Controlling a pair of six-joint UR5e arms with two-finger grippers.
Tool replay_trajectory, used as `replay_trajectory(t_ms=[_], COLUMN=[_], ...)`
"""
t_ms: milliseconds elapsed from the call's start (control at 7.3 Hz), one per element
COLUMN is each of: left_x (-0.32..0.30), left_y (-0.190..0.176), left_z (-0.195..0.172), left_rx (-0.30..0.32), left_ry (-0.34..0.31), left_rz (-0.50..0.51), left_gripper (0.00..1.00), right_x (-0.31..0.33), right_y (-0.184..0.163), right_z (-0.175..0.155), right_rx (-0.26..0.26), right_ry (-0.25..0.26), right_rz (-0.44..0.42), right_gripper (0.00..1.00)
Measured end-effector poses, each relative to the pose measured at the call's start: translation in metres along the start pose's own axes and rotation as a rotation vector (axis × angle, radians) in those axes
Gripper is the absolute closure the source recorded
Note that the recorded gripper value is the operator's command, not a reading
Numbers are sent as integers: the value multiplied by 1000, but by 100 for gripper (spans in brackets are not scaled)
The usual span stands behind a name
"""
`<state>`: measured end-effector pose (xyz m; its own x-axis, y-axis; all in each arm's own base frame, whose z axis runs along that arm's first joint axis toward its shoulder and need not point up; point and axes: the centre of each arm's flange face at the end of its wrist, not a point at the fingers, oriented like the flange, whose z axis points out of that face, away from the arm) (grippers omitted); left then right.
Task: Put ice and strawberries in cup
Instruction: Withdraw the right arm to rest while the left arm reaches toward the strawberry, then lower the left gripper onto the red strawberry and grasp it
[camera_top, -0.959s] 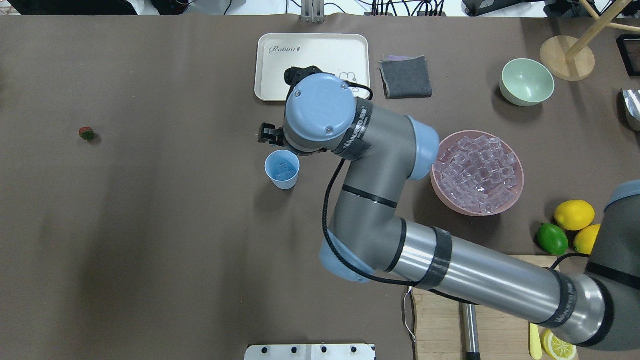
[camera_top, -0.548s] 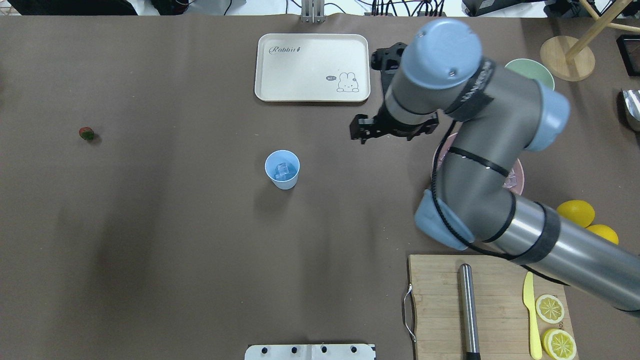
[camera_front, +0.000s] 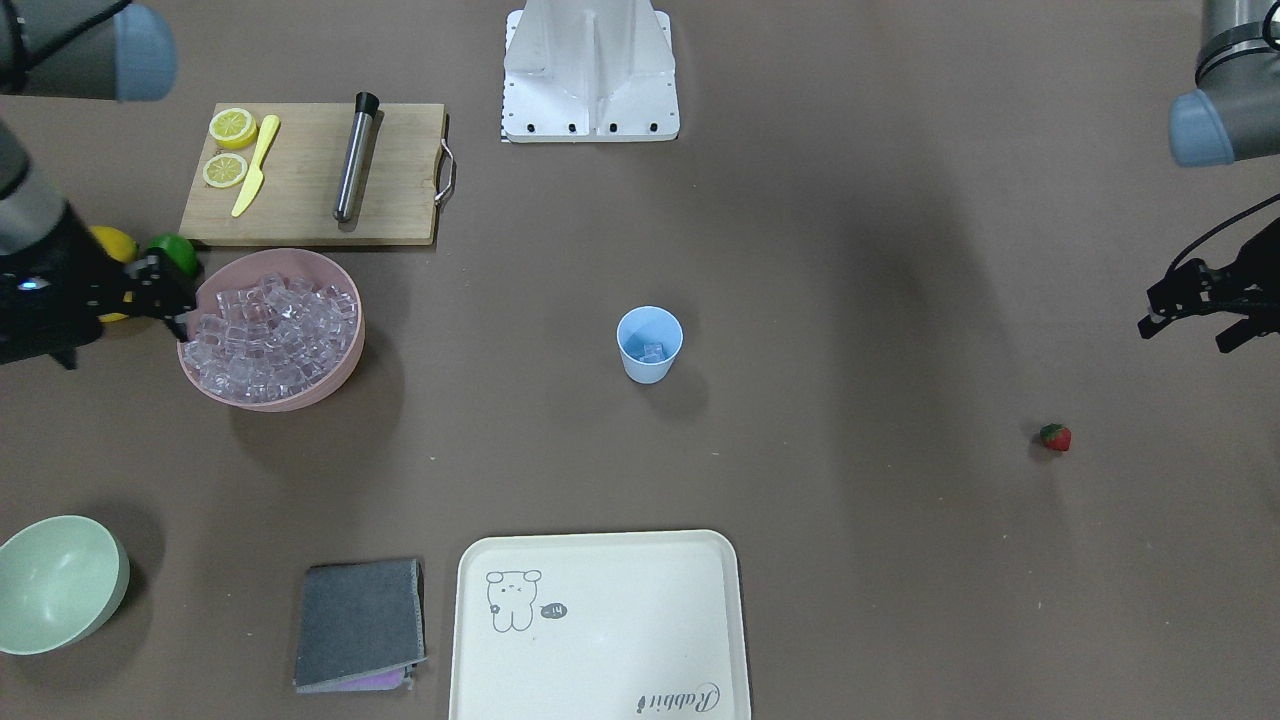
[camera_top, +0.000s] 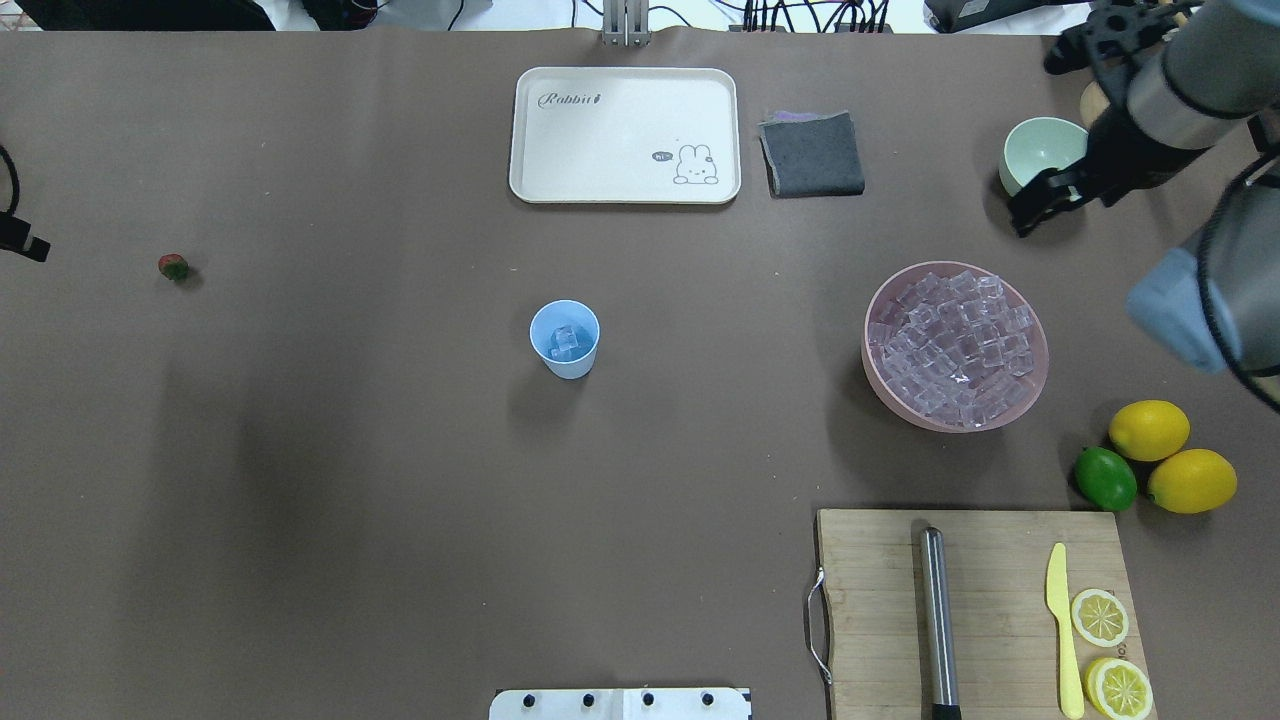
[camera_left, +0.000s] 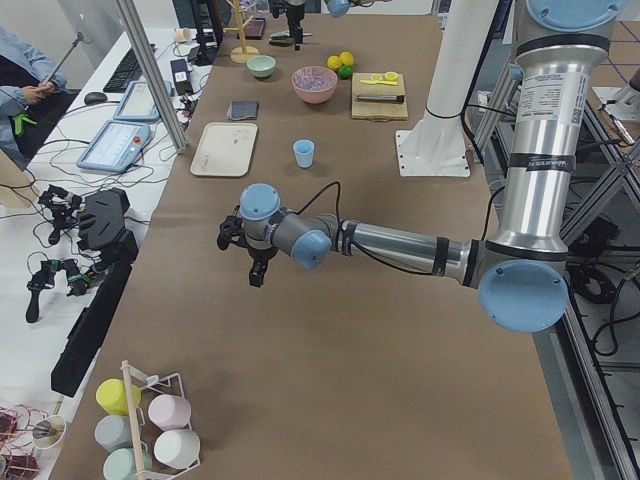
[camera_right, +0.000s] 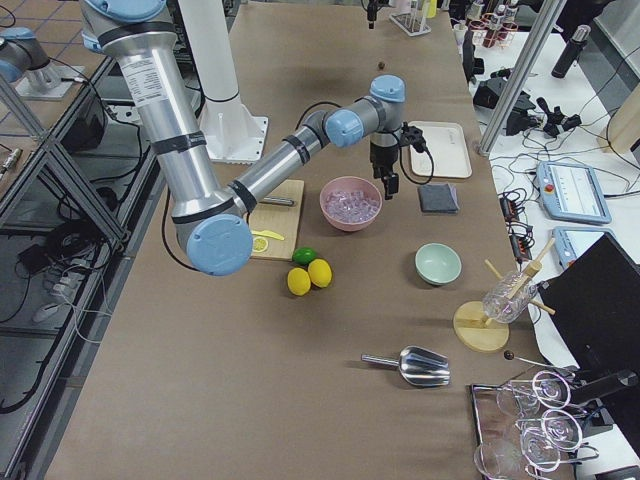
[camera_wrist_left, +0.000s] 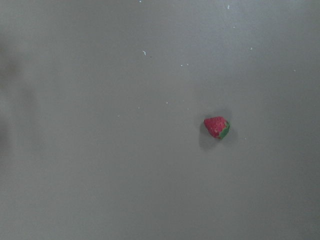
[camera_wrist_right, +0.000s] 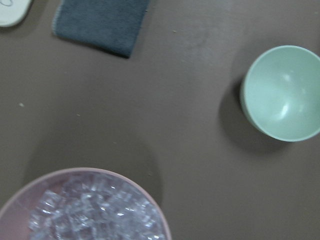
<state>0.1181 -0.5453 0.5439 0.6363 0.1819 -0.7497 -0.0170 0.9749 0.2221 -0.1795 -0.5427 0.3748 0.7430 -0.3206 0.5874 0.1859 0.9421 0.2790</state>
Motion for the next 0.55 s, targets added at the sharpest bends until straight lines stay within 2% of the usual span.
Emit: replay_trajectory(t_ms=[137, 548], left_x=[17, 59], left_y=[-22, -74], left_z=[18, 70], left_rx=[-11, -30], left_ry=[-1, -58], left_rz=[1, 33], left_gripper=[2, 2], right_x=[64, 211], right_y=[23, 108], right_z=[-7, -26], right_rx=[-13, -29], right_ry=[-2, 71], right_rz=[3, -4], right_gripper=[0, 3])
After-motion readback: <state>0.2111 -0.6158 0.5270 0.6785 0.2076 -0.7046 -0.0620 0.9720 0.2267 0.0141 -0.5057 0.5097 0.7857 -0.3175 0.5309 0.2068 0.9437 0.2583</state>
